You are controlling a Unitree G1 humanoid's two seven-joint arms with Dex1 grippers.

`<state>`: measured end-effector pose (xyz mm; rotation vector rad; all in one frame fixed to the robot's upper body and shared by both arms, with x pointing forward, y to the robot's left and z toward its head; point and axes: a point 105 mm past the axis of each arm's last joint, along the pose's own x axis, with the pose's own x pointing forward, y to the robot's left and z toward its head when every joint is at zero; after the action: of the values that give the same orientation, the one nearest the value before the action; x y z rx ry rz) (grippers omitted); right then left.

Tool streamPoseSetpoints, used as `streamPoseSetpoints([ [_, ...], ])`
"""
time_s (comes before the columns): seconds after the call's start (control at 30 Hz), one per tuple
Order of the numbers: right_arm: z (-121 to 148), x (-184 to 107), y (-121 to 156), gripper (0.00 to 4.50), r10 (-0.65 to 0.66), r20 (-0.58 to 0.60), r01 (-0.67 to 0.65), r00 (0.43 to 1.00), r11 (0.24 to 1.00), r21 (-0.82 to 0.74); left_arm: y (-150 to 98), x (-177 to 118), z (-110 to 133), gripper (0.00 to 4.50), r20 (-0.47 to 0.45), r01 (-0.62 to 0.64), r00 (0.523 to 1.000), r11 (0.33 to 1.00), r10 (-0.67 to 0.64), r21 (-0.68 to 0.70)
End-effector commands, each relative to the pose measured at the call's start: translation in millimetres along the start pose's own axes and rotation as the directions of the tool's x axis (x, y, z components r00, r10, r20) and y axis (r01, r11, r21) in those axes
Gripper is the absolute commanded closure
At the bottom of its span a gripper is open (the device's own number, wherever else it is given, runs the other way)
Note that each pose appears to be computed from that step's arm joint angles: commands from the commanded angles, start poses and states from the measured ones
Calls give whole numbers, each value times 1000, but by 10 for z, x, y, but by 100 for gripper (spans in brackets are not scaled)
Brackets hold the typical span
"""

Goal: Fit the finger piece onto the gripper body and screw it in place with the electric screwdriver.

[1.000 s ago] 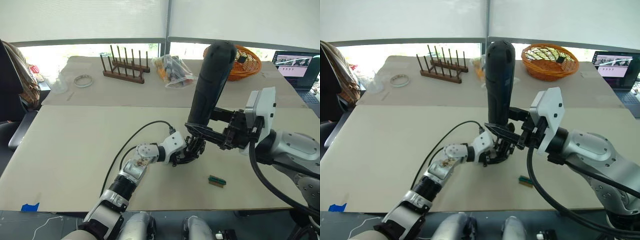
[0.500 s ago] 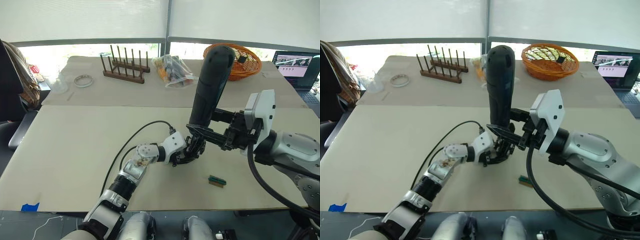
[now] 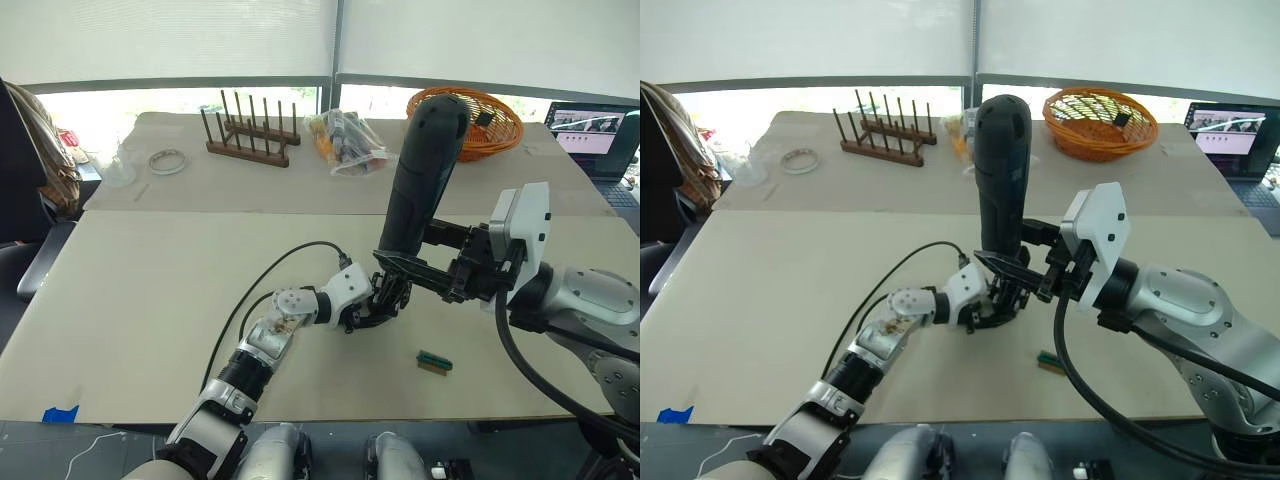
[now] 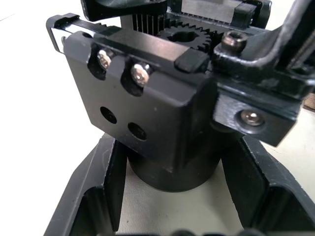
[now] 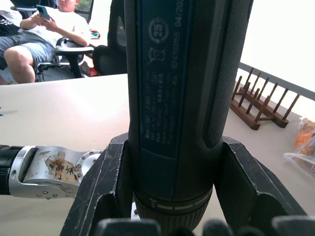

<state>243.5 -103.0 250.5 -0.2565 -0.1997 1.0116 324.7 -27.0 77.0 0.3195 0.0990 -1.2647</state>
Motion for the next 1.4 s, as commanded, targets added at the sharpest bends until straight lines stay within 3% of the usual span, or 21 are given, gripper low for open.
streamPoseSetpoints([
  [0.03,107,-27,16,258,-5,31,6,1000,999,-39,14,18,151,221,50,0,999,1000,-2,29],
  [0.53,134,-23,55,258,9,42,-7,999,999,-37,8,35,156,221,51,1,999,1000,-3,28],
  [0.93,-6,-24,1,258,-25,3,25,1000,999,-43,20,33,157,221,50,0,999,1000,-2,28],
  [1.4,-440,-24,-91,258,-34,-49,39,998,995,95,93,45,172,221,49,-9,999,999,8,39],
])
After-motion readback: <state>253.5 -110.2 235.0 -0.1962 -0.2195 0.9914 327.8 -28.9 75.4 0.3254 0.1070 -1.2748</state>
